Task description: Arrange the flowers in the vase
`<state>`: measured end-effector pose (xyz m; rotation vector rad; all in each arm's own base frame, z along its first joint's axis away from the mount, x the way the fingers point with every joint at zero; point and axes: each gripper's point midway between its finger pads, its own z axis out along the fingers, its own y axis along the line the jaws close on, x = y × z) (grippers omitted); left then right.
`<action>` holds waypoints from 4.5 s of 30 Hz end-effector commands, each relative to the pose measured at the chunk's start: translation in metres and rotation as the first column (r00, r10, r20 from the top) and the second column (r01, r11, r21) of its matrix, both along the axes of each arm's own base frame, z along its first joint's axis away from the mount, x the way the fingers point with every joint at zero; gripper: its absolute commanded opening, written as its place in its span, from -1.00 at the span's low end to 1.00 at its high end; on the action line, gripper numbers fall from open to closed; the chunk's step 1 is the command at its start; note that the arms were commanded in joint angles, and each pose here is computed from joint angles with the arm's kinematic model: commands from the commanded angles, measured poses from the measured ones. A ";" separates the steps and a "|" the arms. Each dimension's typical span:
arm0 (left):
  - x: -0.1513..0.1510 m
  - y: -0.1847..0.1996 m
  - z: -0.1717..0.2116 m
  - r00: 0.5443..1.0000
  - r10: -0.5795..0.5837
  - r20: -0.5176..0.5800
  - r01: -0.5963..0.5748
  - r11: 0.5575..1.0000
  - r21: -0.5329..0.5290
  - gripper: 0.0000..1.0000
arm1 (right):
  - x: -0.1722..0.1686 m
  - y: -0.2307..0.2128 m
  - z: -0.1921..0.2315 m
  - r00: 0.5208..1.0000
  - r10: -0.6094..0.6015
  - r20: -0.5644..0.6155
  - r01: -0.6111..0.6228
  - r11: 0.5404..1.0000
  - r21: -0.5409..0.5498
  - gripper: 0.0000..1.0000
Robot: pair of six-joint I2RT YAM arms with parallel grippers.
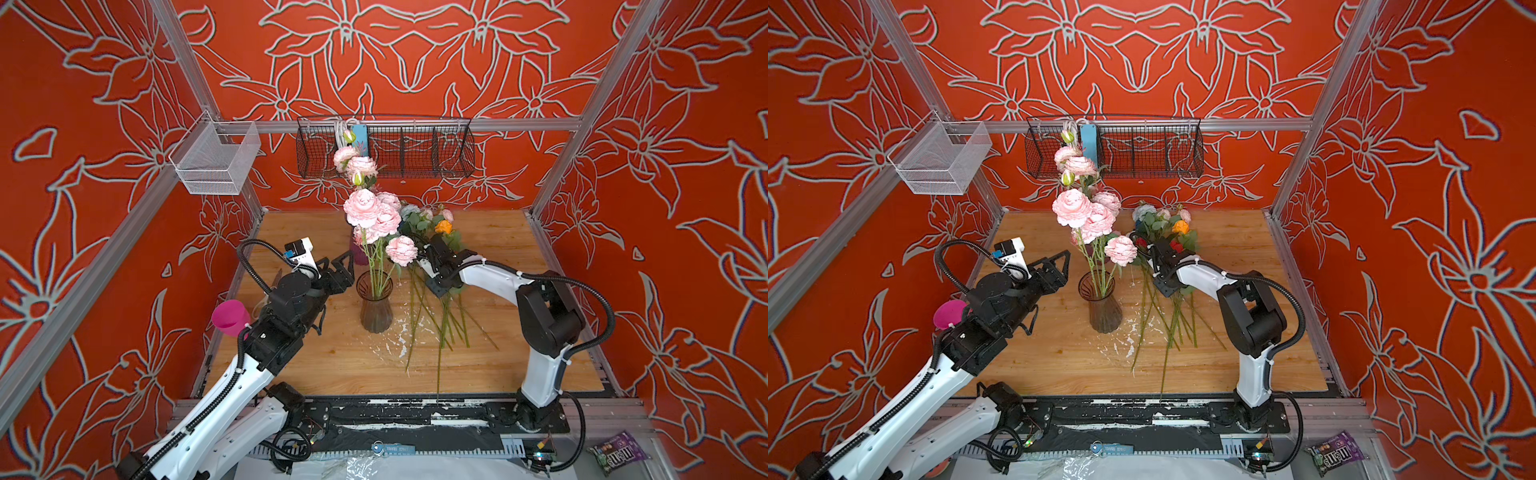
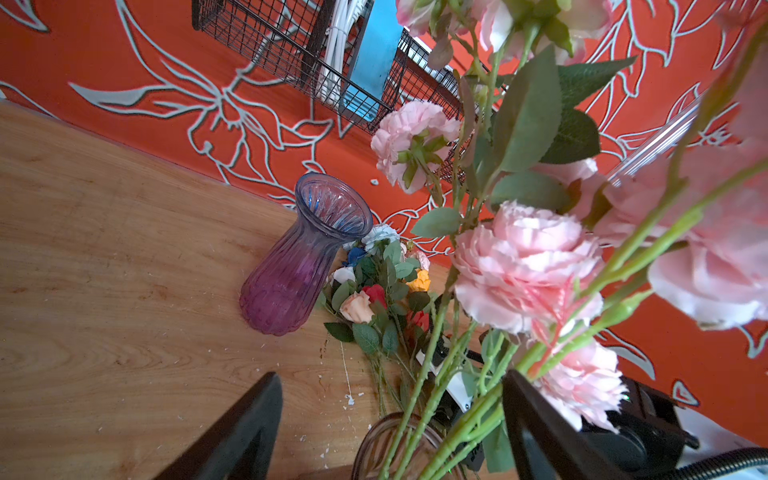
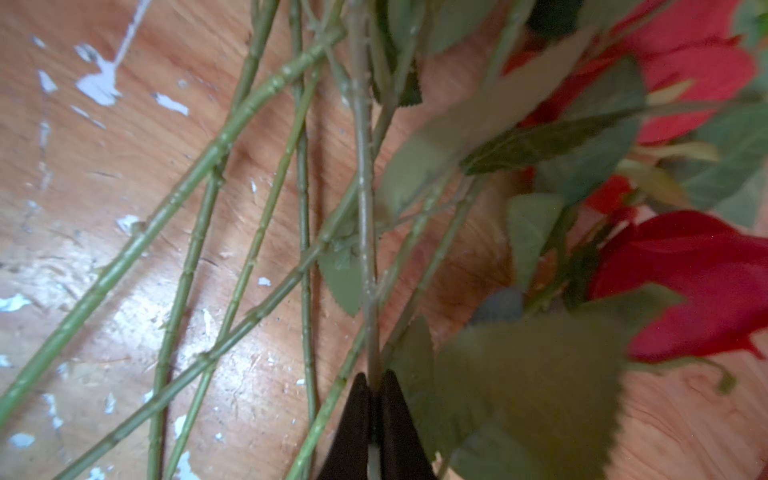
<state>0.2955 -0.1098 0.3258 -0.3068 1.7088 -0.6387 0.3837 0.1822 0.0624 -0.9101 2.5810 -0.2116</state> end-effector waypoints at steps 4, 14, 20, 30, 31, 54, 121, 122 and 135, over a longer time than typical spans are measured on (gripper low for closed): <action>-0.001 0.003 0.018 0.999 0.010 0.049 -0.009 1.000 -0.018 0.66 | 0.003 -0.001 0.026 0.997 -0.026 0.069 0.025 1.000 0.013 -0.82; -0.001 0.003 0.018 0.999 0.004 0.049 -0.003 1.000 -0.019 0.67 | 0.004 0.001 0.074 0.969 -0.115 0.218 0.077 0.981 0.176 -0.83; -0.001 0.002 0.019 0.999 -0.001 0.050 0.002 1.000 -0.024 0.67 | 0.007 -0.006 0.113 0.926 -0.178 0.331 0.094 0.963 0.253 -0.82; -0.003 0.002 0.021 0.998 -0.001 0.057 0.003 1.000 -0.028 0.67 | 0.013 -0.016 0.129 0.891 -0.269 0.365 0.166 0.942 0.291 -0.69; -0.003 0.002 0.021 0.998 -0.003 0.056 0.004 1.000 -0.028 0.67 | 0.013 -0.016 0.125 0.896 -0.272 0.352 0.174 0.943 0.285 -0.66; -0.053 -0.040 0.090 0.926 -0.342 0.161 0.315 0.934 0.171 0.32 | -0.095 -0.086 0.026 0.844 -0.536 -0.004 0.516 0.811 0.276 0.12; -0.146 -0.261 -0.158 0.864 -0.352 -0.360 0.503 0.631 0.591 0.66 | -0.110 -0.084 0.127 0.841 -0.540 0.038 0.398 0.664 0.633 -1.00; -0.144 -0.265 -0.155 0.866 -0.359 -0.349 0.501 0.628 0.596 0.66 | -0.113 -0.084 0.128 0.841 -0.539 0.037 0.395 0.660 0.639 -1.00; -0.080 -0.303 -0.138 0.851 -0.434 -0.296 0.518 0.603 0.607 0.66 | -0.132 -0.081 0.150 0.862 -0.505 0.050 0.338 0.645 0.686 -1.00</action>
